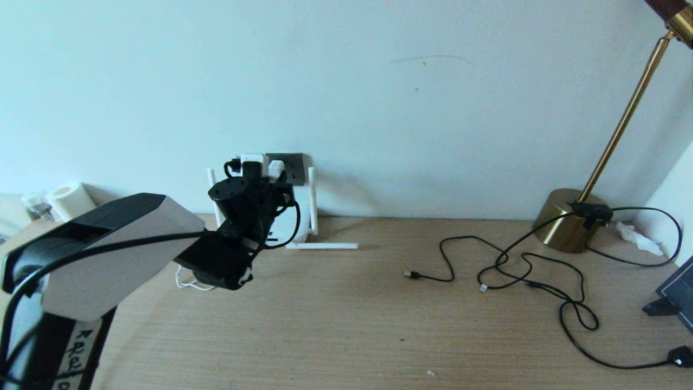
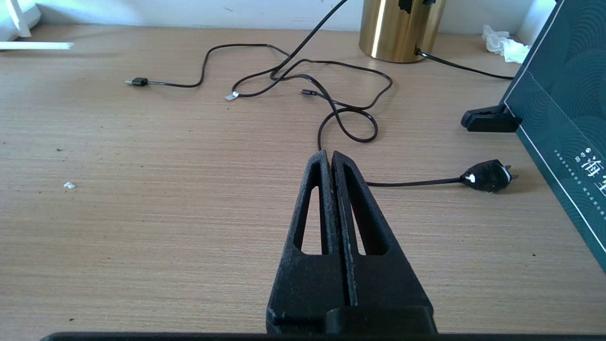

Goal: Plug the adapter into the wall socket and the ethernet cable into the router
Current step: Plug plug into socket

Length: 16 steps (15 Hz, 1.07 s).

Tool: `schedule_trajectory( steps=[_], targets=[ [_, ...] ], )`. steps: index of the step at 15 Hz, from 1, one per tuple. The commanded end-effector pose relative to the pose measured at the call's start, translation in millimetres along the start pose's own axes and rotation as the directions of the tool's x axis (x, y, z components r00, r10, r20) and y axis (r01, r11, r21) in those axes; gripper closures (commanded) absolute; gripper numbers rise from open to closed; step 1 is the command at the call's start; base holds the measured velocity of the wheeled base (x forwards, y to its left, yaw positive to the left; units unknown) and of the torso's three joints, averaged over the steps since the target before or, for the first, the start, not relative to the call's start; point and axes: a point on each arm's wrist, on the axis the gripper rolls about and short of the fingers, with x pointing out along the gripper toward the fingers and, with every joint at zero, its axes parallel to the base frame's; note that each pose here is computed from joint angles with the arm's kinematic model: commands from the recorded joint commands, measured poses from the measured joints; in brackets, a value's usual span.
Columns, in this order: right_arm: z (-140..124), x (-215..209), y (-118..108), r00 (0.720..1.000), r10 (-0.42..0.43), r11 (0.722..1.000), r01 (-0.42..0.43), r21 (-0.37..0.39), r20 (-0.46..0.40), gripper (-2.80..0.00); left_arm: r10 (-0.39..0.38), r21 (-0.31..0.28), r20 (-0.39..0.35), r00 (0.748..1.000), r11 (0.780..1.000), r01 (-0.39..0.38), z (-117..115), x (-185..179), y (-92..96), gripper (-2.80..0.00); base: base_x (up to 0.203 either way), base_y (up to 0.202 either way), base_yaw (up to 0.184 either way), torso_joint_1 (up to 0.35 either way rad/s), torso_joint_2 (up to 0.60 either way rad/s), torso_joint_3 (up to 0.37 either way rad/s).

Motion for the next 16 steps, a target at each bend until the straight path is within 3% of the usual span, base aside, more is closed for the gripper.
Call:
schedule_trajectory(
  steps=[1, 16],
  targets=[
    [0.1, 0.1, 0.0, 1.000, 0.000, 1.000, 0.000, 0.000, -0.001, 0.00, -0.002, -0.002, 0.005, 1.000, 1.000, 0.002, 0.5, -0.3, -1.6, 0.00, 0.000, 0.000, 0.000, 0.000, 0.00, 0.000],
    [0.1, 0.1, 0.0, 1.000, 0.000, 1.000, 0.000, 0.000, -0.001, 0.00, 0.003, -0.001, -0.002, 1.000, 1.000, -0.003, -2.9, -0.6, -1.2, 0.00, 0.000, 0.000, 0.000, 0.000, 0.00, 0.000]
  ],
)
